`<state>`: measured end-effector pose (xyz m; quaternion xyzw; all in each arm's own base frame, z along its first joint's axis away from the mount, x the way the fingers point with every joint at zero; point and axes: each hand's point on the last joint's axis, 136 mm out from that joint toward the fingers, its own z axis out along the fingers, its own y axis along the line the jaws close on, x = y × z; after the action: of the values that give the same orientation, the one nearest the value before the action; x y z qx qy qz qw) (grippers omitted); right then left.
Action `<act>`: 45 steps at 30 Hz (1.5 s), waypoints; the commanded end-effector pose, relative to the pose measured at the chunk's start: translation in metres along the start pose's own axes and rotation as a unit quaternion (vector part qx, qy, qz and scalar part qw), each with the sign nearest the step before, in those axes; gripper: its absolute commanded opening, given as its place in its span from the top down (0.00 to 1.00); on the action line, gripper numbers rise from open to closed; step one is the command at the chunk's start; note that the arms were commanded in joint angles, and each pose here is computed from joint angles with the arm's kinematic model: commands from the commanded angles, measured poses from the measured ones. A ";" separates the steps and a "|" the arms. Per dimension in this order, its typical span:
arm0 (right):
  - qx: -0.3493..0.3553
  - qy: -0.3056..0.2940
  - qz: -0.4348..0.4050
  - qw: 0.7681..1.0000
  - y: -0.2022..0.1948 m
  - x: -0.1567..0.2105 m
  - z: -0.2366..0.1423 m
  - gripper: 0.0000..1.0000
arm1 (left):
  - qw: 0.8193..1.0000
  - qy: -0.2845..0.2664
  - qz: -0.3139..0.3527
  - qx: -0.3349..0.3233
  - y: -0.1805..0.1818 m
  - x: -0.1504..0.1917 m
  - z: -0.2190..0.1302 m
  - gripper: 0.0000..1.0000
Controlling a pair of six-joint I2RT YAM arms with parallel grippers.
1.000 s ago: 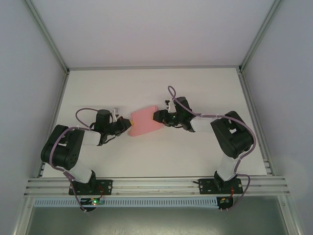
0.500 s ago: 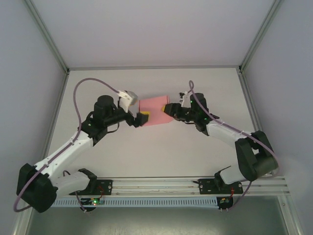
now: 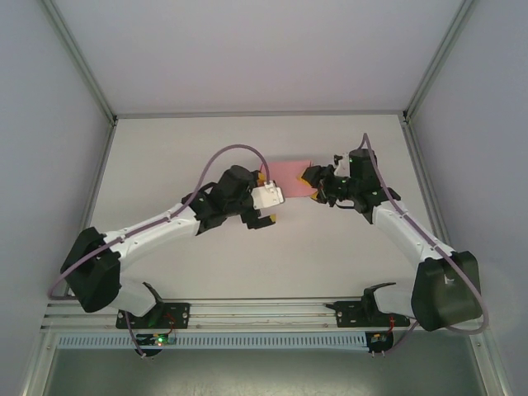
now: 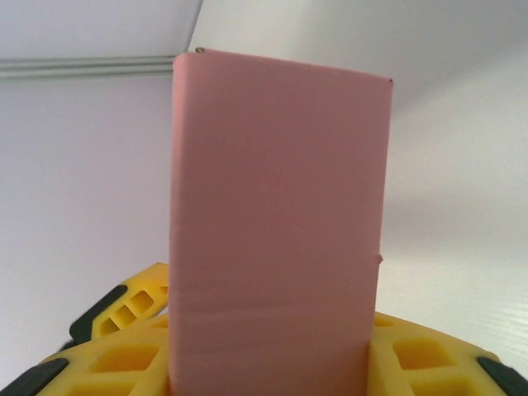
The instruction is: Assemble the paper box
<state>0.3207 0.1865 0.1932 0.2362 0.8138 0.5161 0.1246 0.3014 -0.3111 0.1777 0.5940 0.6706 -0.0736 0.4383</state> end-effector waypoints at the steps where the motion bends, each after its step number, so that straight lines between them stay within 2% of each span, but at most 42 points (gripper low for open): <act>1: -0.007 0.040 0.051 0.998 0.007 0.016 -0.005 0.64 | 0.996 0.004 0.061 -0.069 0.028 -0.008 0.006 0.05; 8: -0.024 0.077 0.097 0.992 0.007 0.025 -0.002 0.67 | 0.991 0.026 0.078 -0.102 0.038 0.002 0.015 0.20; 13: -0.027 0.082 0.101 0.991 0.008 0.027 -0.002 0.65 | 0.991 0.023 0.073 -0.113 0.043 0.000 0.015 0.44; 15: -0.027 0.079 0.099 0.992 0.007 0.027 -0.003 0.61 | 0.990 0.014 0.072 -0.120 0.045 -0.003 0.013 0.55; 16: -0.027 0.075 0.095 0.992 0.007 0.026 -0.003 0.61 | 0.991 0.011 0.073 -0.114 0.042 -0.004 0.012 0.56; 17: -0.026 0.069 0.092 0.993 0.006 0.025 -0.003 0.56 | 0.992 0.012 0.074 -0.106 0.040 -0.005 0.012 0.58; 19: -0.033 0.052 0.074 0.995 0.009 0.021 -0.005 0.40 | 0.995 0.021 0.068 -0.072 0.030 -0.003 0.010 0.60; 22: -0.054 0.005 0.017 0.998 0.023 0.011 -0.013 0.29 | 0.997 0.028 0.059 -0.050 0.023 0.000 0.007 0.64; 25: -0.053 -0.067 -0.063 0.994 0.033 -0.004 -0.031 0.18 | 0.997 0.040 0.055 -0.029 0.016 0.004 0.006 0.65; 26: -0.046 -0.094 -0.099 0.990 0.034 -0.008 -0.038 0.15 | 0.997 0.050 0.050 -0.016 0.012 0.007 0.005 0.68; 27: -0.035 -0.126 -0.139 0.982 0.035 -0.013 -0.047 0.03 | 0.997 0.061 0.046 0.006 0.006 0.011 0.004 0.72; 29: -0.019 -0.186 -0.225 0.956 0.042 -0.022 -0.067 0.02 | 0.995 0.082 0.029 0.039 -0.003 0.018 0.003 0.73; 32: 0.000 -0.281 -0.334 0.900 0.051 -0.030 -0.101 0.02 | 0.988 0.111 -0.002 0.110 -0.025 0.029 -0.003 0.75; 34: -0.016 -0.318 -0.401 0.859 0.061 -0.022 -0.118 0.02 | 0.981 0.132 -0.020 0.144 -0.037 0.036 -0.008 0.75; 36: -0.047 -0.311 -0.471 0.825 0.071 -0.002 -0.123 0.02 | 0.969 0.154 -0.026 0.192 -0.054 0.044 -0.017 0.74; 37: -0.054 -0.296 -0.496 0.815 0.072 0.007 -0.122 0.02 | 0.964 0.165 -0.029 0.207 -0.060 0.049 -0.020 0.73; 39: -0.034 -0.263 -0.496 0.827 0.061 0.013 -0.116 0.03 | 0.951 0.189 -0.021 0.245 -0.074 0.061 -0.025 0.72; 42: 0.020 -0.179 -0.490 0.853 0.030 0.023 -0.093 0.11 | 0.939 0.219 -0.031 0.265 -0.081 0.074 -0.024 0.72; 45: 0.063 -0.104 -0.484 0.867 0.001 0.032 -0.069 0.13 | 0.928 0.246 -0.037 0.277 -0.084 0.082 -0.021 0.72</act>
<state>0.2765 0.1380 0.2640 -0.0740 0.7949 0.3337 0.5013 0.2379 -0.2753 0.1010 0.6671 0.7245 -0.1163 0.1287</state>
